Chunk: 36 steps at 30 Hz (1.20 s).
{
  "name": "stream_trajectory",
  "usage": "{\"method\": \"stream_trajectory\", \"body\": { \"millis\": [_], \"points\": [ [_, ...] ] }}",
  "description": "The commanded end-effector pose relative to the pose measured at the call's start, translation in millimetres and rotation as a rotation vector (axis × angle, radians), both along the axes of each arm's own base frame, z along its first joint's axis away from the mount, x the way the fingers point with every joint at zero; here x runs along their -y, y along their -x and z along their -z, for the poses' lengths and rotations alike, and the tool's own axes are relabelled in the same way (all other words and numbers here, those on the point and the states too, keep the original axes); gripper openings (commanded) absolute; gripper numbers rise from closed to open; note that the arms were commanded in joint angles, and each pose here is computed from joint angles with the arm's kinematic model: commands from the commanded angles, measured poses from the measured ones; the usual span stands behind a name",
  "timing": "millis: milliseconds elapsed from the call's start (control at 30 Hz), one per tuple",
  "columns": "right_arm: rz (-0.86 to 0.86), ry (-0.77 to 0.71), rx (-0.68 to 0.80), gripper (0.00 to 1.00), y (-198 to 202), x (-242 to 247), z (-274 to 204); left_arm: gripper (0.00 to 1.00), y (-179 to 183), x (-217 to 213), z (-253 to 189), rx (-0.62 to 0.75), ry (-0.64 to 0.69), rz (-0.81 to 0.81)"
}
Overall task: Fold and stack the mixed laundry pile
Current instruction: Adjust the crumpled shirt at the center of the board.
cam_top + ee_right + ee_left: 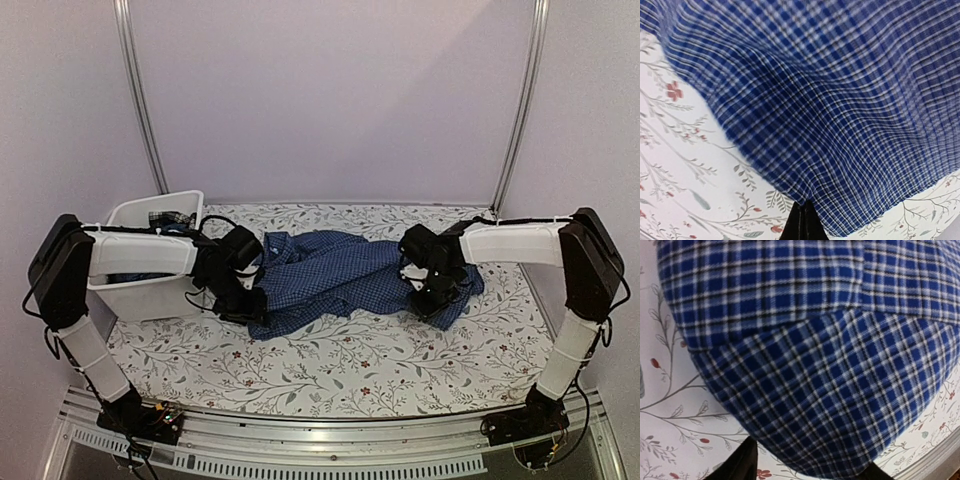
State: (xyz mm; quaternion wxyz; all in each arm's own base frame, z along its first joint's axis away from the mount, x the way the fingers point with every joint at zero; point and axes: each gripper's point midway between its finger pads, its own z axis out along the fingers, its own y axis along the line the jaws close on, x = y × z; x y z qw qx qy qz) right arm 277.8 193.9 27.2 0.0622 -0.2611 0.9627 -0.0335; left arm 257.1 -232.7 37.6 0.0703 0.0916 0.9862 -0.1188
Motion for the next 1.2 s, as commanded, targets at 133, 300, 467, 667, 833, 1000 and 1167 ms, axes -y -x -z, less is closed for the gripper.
{"method": "stream_trajectory", "body": {
  "millis": [133,300,467,667,833,1000,1167],
  "points": [
    [0.002,-0.232,0.207,0.0,-17,-23,-122,0.0,-65,-38,-41,0.155,-0.027,-0.091],
    [0.04,-0.256,0.345,0.0,-34,-16,-165,0.0,-111,-35,-83,0.293,-0.054,-0.054],
    [0.227,-0.286,0.525,0.0,-84,27,-215,0.05,-149,-55,-94,0.342,-0.154,-0.087],
    [0.221,-0.348,0.544,0.0,-107,16,-221,0.53,-145,-35,-106,0.341,0.007,-0.093],
    [0.233,-0.315,0.523,0.0,-125,12,-192,0.61,-87,-9,-103,0.317,0.243,-0.077],
    [0.269,-0.272,0.508,0.0,-147,22,-174,0.72,-38,-2,-86,0.268,0.324,-0.114],
    [0.255,-0.273,0.501,0.0,-151,20,-169,0.77,-9,6,-75,0.259,0.368,-0.129]
  ]
}}
